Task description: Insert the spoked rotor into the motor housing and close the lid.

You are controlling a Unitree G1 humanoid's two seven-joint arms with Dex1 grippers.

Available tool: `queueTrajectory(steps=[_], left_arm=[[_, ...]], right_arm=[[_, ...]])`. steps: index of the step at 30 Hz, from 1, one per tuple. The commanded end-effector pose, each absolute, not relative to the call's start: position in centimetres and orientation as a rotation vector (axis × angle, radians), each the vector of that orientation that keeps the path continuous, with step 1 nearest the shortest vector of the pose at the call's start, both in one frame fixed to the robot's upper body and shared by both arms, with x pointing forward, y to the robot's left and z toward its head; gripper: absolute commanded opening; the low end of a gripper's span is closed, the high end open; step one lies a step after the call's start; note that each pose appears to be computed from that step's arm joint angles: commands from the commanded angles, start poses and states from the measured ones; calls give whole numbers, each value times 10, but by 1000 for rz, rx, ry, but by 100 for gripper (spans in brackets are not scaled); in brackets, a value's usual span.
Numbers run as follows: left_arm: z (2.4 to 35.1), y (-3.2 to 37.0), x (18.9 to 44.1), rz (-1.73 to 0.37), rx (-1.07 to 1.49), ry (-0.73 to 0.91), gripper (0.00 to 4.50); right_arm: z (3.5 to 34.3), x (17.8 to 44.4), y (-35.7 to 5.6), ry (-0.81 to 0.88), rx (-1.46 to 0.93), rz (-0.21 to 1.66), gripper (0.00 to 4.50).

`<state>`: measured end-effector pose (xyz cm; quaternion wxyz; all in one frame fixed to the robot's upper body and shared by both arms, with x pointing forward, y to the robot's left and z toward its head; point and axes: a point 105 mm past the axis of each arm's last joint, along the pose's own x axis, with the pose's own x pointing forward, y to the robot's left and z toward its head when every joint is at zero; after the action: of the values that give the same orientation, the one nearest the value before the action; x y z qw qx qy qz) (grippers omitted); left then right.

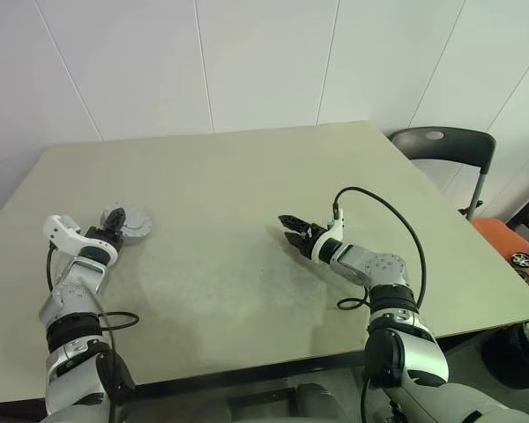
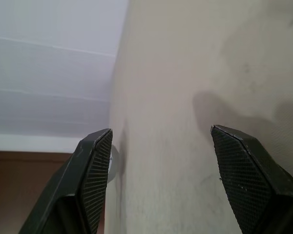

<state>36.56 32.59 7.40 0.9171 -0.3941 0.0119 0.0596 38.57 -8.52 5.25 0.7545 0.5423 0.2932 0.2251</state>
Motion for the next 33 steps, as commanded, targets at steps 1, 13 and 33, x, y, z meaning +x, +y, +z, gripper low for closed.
queueTrajectory(steps=[1,13,33], left_arm=[[103,334,367,113,-792,-78,214],[63,331,365,183,-739,79,214],[56,340,363,208,-750,99,214]], right_arm=[[65,391,-81,615,1165,528,333],[62,390,-85,619,1157,510,333],[64,392,-86,615,1150,507,333]])
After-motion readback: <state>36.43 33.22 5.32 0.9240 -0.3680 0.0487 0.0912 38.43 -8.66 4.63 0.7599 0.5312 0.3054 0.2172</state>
